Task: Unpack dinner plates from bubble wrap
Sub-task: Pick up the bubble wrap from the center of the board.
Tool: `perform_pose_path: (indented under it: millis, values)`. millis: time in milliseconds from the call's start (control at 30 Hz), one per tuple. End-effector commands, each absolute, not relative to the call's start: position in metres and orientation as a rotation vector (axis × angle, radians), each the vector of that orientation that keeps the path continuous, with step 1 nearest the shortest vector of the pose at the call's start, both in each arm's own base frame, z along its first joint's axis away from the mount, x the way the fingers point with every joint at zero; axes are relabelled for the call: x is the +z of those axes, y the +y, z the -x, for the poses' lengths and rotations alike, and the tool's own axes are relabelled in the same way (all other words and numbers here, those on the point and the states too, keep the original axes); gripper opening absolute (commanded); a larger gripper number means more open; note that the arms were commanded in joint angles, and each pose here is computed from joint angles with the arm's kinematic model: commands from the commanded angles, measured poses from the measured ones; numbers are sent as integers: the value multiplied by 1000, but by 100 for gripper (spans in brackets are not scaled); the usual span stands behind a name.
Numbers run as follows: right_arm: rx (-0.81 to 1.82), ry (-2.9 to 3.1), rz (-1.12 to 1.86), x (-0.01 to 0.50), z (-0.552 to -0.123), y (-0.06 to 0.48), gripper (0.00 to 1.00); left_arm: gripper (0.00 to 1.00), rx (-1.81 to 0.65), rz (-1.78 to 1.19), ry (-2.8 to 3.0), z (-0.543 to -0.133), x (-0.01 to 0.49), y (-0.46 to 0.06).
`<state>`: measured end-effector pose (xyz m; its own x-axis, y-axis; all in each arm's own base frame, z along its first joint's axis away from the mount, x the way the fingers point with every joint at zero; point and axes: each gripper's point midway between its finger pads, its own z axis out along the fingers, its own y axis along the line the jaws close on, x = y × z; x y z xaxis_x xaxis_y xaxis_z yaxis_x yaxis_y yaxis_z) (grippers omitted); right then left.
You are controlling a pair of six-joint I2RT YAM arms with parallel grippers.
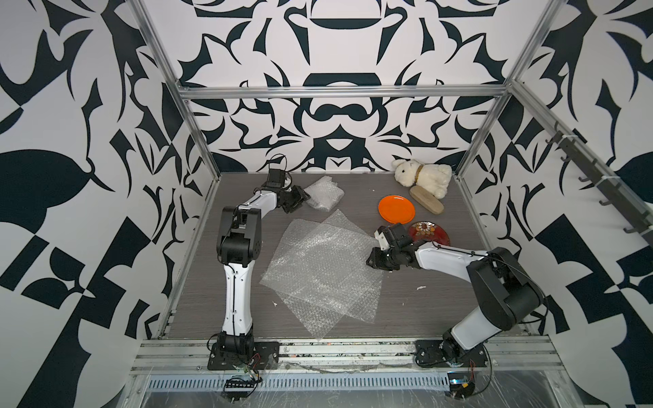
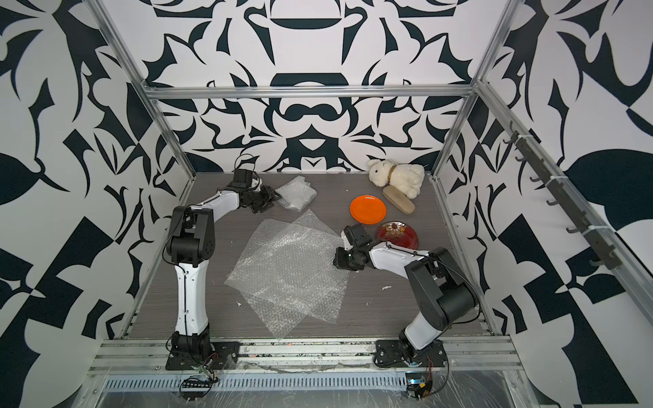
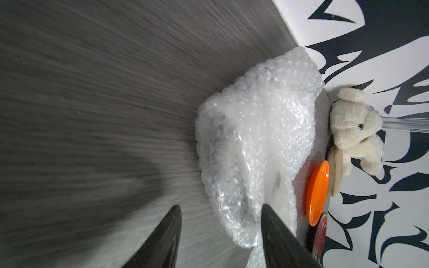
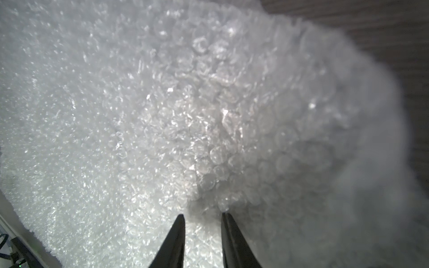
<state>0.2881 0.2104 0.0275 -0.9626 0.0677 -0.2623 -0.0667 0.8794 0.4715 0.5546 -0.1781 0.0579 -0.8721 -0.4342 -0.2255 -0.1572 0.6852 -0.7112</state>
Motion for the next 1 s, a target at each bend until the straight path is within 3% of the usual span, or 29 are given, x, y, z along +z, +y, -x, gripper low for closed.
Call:
perform_pose_path:
  millis: [0,467,967]
  values:
    - [688,2754,-3,36,-297,213,32,53,-1090,496,2543,-556,46,-183]
    - [671,2767,-5,33,-297,211,32,41,-1190,602,2531,-564,23,-190]
    - [650,2775,-8,32,-297,209,32,10,-1253,605,2520,-567,24,-196]
